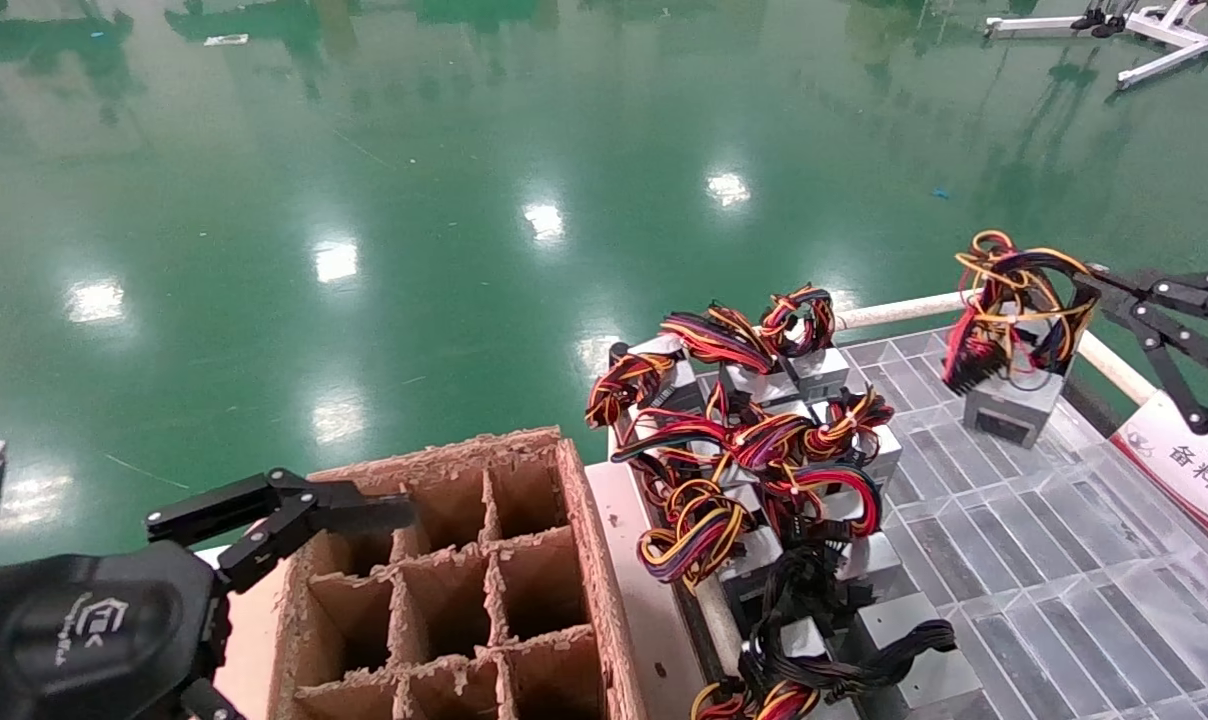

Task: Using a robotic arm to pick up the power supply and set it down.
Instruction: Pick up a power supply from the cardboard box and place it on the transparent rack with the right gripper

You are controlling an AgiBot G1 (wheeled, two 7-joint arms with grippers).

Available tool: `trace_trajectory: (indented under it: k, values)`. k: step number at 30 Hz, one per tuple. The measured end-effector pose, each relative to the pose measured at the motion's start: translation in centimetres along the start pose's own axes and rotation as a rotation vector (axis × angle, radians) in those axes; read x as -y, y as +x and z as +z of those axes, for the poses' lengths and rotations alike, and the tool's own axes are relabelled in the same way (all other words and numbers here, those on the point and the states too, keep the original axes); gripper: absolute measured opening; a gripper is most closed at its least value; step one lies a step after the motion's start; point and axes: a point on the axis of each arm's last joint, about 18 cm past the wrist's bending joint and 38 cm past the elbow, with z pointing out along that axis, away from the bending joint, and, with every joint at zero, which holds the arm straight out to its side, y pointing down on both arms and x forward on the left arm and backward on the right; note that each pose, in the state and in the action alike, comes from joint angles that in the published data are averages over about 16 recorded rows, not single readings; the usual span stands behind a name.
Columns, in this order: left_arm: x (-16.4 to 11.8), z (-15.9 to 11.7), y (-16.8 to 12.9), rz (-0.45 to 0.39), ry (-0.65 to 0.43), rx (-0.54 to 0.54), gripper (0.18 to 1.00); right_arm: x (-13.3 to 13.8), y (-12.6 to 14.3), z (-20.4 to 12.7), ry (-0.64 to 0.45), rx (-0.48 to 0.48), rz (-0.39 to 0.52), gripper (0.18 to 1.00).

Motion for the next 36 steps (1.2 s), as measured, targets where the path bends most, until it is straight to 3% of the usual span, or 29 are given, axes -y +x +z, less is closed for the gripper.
trace_trajectory:
  k: [20, 36]
  values:
    - [0.0, 0.0, 0.0, 0.000, 0.000, 0.000, 1.000, -1.8, -5.5, 3.5, -0.041, 0.067, 0.084, 0.192]
    - [0.0, 0.0, 0.0, 0.000, 0.000, 0.000, 1.000, -2.9, -8.4, 5.8, -0.056, 0.104, 0.161, 0.192]
